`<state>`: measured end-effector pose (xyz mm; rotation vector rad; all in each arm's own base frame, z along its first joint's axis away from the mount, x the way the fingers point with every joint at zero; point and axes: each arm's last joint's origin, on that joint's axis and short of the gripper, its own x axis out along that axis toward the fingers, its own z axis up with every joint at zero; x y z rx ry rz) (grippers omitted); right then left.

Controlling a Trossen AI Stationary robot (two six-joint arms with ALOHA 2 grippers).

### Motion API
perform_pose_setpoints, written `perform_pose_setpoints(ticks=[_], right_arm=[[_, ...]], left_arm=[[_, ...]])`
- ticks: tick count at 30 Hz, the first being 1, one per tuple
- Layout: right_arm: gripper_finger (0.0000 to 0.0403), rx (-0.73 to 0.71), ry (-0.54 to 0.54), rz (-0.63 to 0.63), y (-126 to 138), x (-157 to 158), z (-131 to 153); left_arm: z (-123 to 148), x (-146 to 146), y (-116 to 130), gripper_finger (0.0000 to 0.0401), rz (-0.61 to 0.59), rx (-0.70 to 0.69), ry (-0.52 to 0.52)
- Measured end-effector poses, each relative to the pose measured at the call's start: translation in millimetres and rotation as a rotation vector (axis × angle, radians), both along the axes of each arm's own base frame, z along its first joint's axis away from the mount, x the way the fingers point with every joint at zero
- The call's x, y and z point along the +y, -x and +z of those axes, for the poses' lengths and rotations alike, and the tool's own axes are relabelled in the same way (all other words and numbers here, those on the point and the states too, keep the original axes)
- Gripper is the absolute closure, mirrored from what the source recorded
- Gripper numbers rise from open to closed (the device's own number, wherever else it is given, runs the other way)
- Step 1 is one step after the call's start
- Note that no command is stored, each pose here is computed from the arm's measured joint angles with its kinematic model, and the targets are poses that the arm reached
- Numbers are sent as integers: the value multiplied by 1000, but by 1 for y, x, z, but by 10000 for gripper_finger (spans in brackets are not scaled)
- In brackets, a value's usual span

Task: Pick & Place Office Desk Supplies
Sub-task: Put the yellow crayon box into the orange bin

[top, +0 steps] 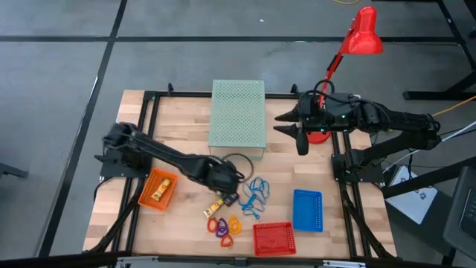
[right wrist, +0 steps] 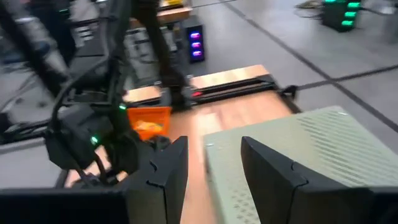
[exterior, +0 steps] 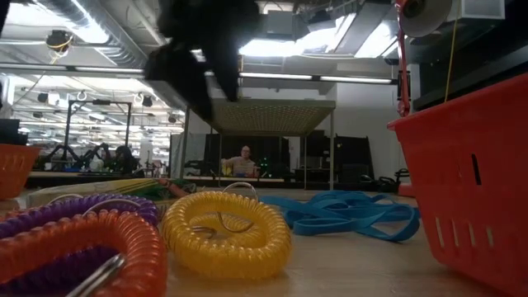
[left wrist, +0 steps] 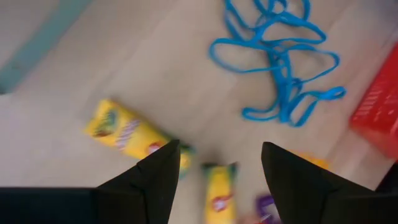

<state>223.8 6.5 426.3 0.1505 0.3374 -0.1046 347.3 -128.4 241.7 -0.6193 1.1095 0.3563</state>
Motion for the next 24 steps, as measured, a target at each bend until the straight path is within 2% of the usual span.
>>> perform_pose_setpoints(ticks=[5, 9, 16, 19, 24], right_arm=[[233, -9, 8, 48, 0, 0, 1], [220, -9, 10, 62, 0, 1, 1], [200, -29, 13, 59, -1, 1, 3], [197, -39, 13, 60, -1, 1, 4], [196, -49, 9, 58, -2, 1, 5]], left_arm=[[-1, -18, -14, 174, 23, 123, -16], [6, -36, -3, 173, 25, 191, -33], [-12, -80, 18, 173, 44, 231, -21], [-19, -84, 18, 172, 54, 241, -25], [-25, -74, 6, 172, 96, 236, -10]])
